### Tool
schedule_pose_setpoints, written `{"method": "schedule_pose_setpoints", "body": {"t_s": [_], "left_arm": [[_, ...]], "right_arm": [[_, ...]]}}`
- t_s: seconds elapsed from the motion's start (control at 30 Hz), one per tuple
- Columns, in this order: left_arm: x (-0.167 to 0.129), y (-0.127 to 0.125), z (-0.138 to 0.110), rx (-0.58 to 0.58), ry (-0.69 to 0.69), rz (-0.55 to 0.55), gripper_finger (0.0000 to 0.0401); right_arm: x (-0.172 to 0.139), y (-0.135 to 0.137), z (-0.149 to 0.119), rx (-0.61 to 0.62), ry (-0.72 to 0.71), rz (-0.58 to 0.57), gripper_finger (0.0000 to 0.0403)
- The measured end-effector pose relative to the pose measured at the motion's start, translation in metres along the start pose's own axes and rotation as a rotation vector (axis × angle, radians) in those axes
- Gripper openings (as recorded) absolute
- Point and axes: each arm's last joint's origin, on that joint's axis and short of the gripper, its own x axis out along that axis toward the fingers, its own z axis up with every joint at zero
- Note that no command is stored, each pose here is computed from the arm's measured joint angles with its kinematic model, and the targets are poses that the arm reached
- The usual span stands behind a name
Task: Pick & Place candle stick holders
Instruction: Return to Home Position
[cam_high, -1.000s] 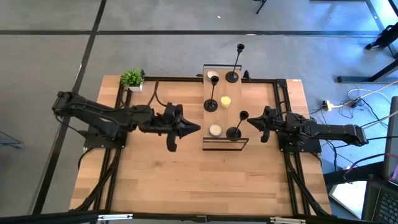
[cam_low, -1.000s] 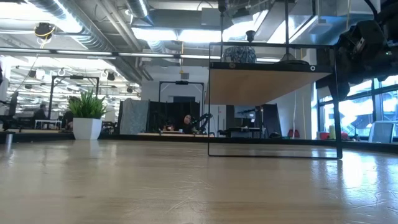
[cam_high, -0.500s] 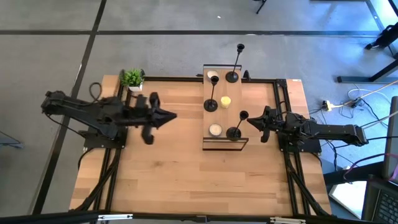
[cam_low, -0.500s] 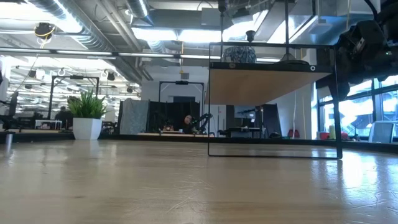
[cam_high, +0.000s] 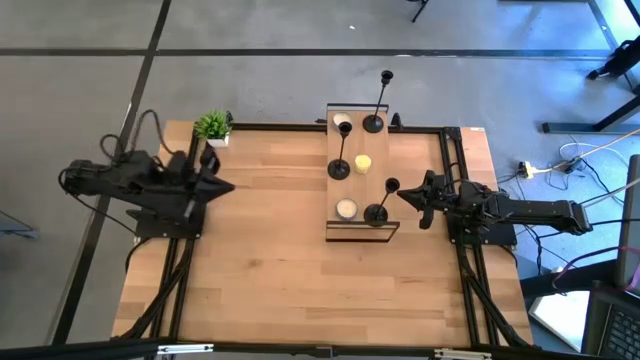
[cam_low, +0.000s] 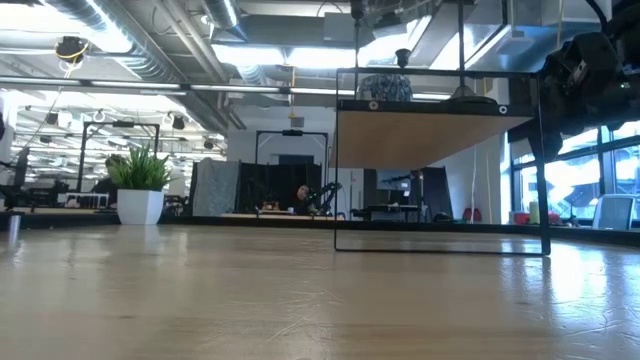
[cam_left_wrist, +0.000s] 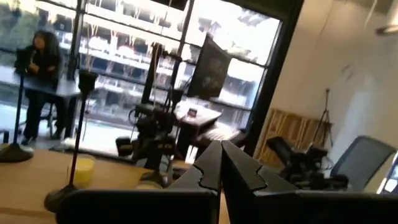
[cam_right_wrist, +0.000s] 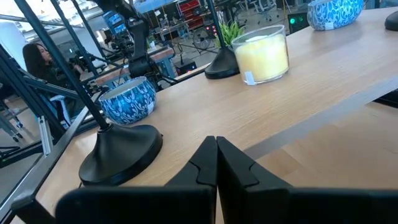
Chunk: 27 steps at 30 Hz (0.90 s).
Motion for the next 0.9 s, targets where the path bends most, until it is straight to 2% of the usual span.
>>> {"method": "schedule_pose_setpoints", "body": {"t_s": [0.27,0.57,0.77,0.9], "left_arm": [[-0.035,0.011,-0.023,-0.030,-0.083,-0.023,0.0002],[-0.038,0.024,-0.067,-0.049,-0.033,0.043,0.0002],[-0.038,0.030,-0.087,-0.105,-0.016,0.070,0.0002],[-0.038,0.033,-0.098,-0.101,-0.004,0.073,0.0002]], "right_arm": [[0.000,0.000,0.000,0.000,0.000,0.000,0.0000],[0.000,0.000,0.000,0.000,0.000,0.000,0.0000],[0.000,0.000,0.000,0.000,0.000,0.000,0.0000],[0.000,0.000,0.000,0.000,0.000,0.000,0.0000]]}}
